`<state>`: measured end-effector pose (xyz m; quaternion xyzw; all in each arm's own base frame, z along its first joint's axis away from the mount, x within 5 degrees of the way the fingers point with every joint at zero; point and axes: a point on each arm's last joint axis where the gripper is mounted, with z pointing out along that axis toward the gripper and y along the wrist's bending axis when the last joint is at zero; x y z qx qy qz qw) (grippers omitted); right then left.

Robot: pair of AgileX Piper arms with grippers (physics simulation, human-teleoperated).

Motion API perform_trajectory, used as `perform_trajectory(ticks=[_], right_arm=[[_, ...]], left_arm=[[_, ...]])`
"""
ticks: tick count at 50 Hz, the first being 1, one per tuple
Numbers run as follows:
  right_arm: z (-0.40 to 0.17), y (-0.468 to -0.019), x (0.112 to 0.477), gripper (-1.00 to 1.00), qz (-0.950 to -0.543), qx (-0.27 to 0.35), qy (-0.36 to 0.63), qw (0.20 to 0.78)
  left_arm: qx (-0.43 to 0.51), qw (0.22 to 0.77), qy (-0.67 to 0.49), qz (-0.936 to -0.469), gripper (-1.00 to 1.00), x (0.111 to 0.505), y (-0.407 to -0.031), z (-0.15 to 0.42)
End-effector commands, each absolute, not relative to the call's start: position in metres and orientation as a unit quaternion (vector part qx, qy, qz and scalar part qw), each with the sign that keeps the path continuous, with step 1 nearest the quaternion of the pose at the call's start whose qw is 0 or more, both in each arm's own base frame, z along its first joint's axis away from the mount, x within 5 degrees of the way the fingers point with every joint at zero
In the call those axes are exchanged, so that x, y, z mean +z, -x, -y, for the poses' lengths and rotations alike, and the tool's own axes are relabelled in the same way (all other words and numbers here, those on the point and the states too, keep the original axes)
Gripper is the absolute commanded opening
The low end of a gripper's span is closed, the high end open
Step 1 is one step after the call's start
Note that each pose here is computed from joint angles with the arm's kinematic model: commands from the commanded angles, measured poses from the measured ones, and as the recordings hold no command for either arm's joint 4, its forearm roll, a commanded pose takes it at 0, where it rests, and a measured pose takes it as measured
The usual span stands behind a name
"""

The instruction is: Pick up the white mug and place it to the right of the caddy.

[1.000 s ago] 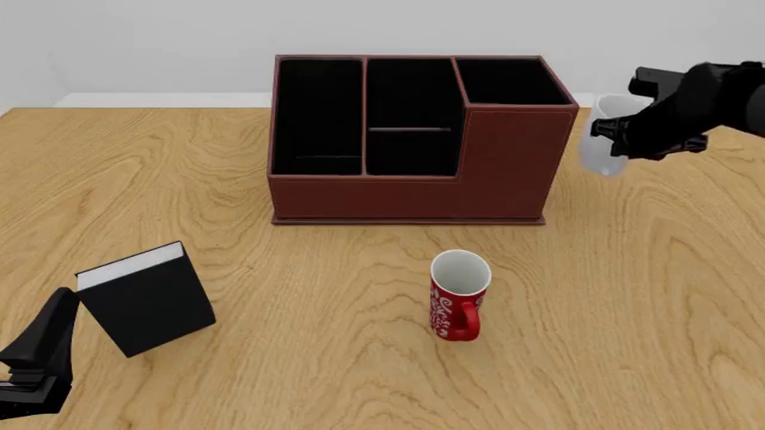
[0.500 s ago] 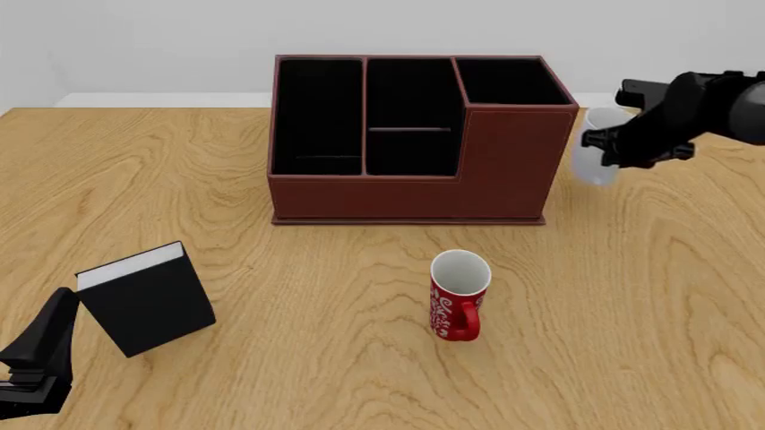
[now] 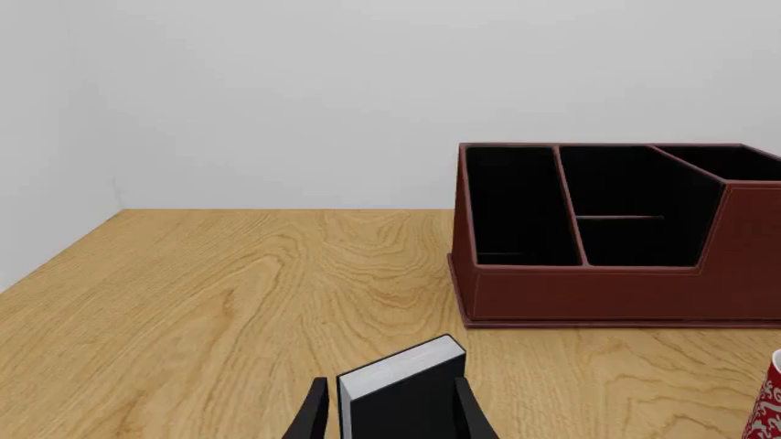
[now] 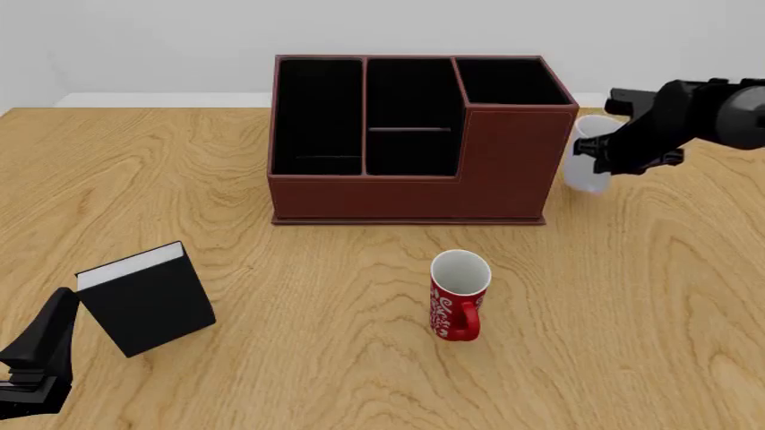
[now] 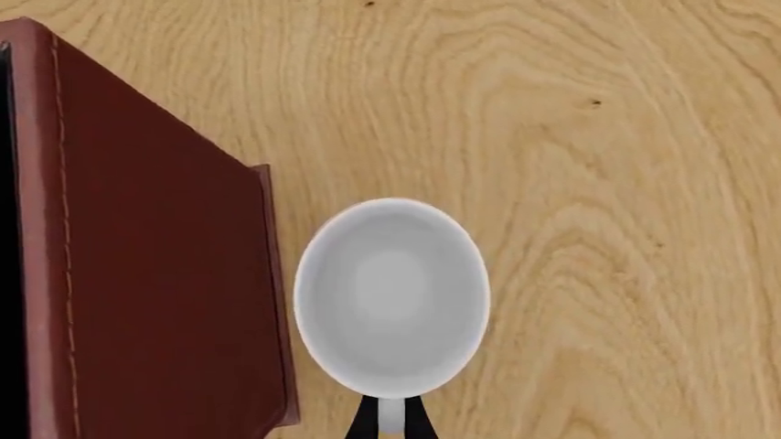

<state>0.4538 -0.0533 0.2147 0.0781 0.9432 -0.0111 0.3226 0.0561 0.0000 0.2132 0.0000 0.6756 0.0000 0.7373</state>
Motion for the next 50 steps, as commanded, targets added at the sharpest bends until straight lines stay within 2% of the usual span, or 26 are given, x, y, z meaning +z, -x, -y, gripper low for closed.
perform_trajectory(ticks=[1,50], right_arm=[[0.053,-0.456,0.210,-1.00,-0.945,-0.011,-0.075,0.318],[0.054,-0.463,0.184,-1.00,-0.954,-0.013,-0.067,0.292]], left_arm=[[0.000,0.737,0.000,-0.676,1.00,0.213,-0.056,0.000],[0.000,0.737,0.000,-0.676,1.00,0.213,-0.056,0.000]])
